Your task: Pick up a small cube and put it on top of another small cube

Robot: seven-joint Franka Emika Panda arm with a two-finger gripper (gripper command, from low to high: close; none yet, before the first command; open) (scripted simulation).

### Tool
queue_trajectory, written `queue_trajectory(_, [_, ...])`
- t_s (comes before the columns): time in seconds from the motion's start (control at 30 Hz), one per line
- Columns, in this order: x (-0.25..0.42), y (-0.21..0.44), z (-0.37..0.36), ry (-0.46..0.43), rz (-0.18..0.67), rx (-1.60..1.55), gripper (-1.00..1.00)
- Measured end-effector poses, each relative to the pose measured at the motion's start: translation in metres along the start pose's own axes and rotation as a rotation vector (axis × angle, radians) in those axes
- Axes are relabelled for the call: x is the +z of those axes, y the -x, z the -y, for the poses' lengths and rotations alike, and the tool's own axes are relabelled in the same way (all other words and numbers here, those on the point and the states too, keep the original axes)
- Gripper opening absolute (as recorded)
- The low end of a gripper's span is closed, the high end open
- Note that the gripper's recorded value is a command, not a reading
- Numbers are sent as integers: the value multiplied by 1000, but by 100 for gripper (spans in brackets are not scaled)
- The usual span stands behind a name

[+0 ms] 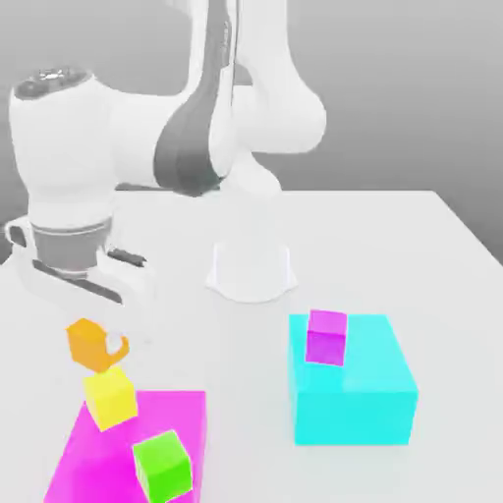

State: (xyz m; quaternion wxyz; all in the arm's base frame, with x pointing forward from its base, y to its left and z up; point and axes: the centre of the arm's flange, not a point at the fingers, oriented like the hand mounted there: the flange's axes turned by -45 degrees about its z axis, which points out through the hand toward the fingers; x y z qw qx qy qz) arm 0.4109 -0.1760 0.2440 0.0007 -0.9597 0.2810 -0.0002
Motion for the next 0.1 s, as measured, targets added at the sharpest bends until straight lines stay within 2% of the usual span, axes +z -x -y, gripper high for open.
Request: queue_trajectory(0.1, [0,0,0,0,0,0,100])
